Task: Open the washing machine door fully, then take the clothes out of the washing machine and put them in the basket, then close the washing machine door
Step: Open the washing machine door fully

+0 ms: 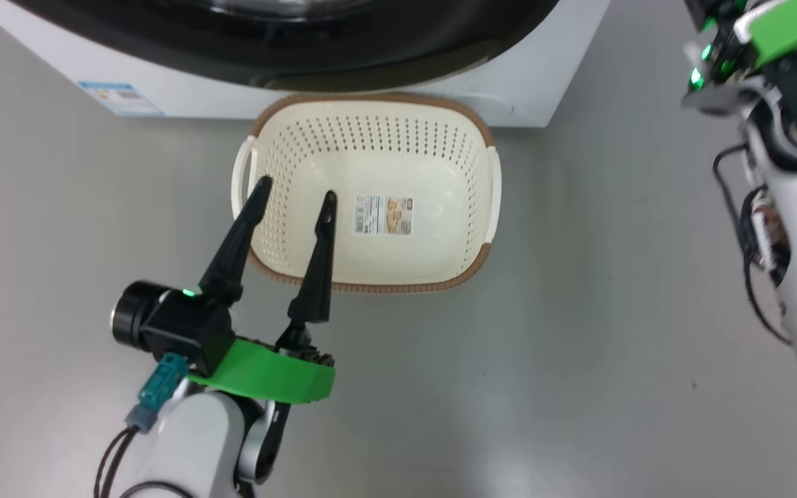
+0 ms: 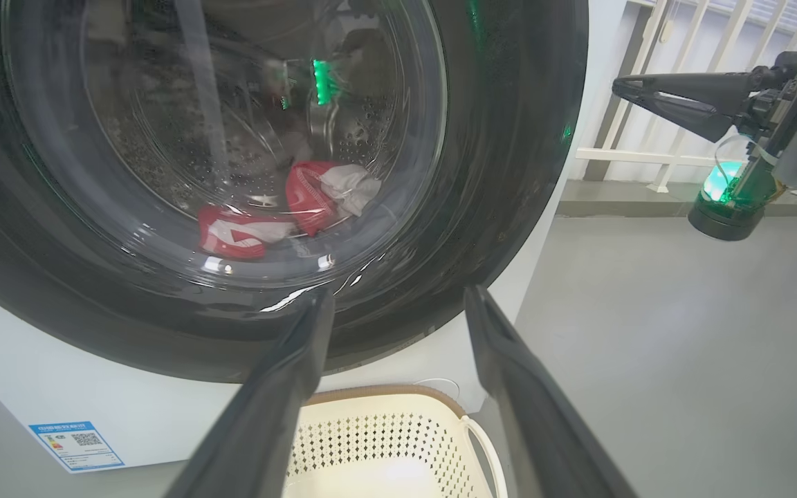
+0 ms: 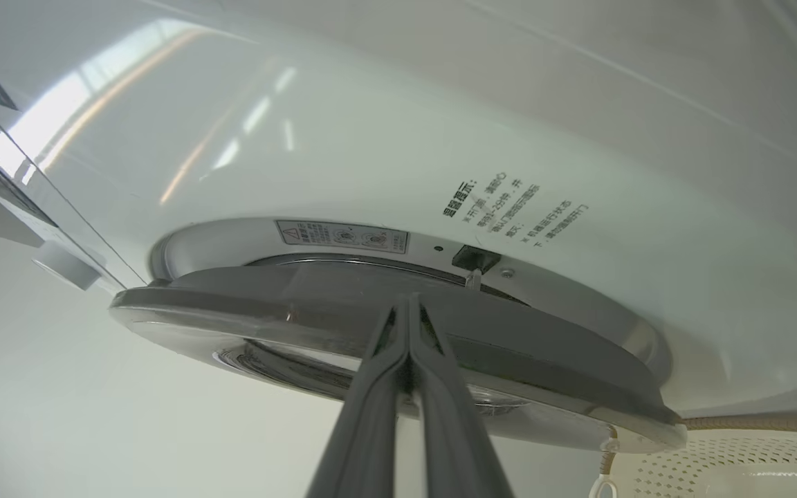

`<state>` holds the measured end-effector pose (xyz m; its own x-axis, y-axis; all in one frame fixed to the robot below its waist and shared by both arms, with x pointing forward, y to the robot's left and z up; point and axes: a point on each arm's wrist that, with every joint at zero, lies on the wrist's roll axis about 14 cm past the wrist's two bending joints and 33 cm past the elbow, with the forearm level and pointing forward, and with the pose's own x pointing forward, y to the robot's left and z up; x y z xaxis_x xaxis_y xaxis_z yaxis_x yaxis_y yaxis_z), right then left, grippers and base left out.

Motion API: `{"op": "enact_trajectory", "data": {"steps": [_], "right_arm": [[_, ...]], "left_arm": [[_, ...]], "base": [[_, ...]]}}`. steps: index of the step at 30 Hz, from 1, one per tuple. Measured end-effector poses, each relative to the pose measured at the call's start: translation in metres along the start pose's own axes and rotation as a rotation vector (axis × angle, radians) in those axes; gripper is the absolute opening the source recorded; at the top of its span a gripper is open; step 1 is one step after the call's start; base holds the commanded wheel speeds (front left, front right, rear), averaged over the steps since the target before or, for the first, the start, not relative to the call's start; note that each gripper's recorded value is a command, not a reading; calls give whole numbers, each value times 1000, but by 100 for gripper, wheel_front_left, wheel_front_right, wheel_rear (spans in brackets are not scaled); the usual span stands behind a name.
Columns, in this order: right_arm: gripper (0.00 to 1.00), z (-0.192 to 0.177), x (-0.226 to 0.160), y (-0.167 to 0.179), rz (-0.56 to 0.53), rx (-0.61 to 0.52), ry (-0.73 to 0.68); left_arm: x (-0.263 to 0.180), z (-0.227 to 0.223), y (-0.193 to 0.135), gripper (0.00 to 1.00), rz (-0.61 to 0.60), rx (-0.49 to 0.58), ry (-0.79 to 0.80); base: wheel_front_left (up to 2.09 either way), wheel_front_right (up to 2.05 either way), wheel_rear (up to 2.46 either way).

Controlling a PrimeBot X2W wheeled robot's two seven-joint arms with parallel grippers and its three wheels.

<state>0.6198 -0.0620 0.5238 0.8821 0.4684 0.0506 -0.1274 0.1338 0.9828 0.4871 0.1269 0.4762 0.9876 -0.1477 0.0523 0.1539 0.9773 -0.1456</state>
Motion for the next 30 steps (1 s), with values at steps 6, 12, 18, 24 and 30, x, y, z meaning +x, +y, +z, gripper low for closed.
{"op": "enact_trajectory", "data": {"steps": [6, 12, 18, 24, 30], "right_arm": [[0, 0, 24, 0, 25, 13, 80], [0, -13, 40, -5, 33, 69, 176], [0, -17, 55, -1, 57, 62, 228], [0, -25, 62, -5, 47, 37, 283], [0, -31, 65, -5, 47, 2, 328]], "left_arm": [[8, -12, -3, 100, -9, -10, 18], [7, -23, 3, 100, 5, -14, 46], [9, -30, 9, 100, 22, -11, 59], [9, -32, 13, 100, 31, -5, 66], [12, -31, 18, 100, 45, 0, 61]], "base": [[0, 0, 0], [0, 0, 0], [0, 0, 0], [0, 0, 0], [0, 0, 0]]}}
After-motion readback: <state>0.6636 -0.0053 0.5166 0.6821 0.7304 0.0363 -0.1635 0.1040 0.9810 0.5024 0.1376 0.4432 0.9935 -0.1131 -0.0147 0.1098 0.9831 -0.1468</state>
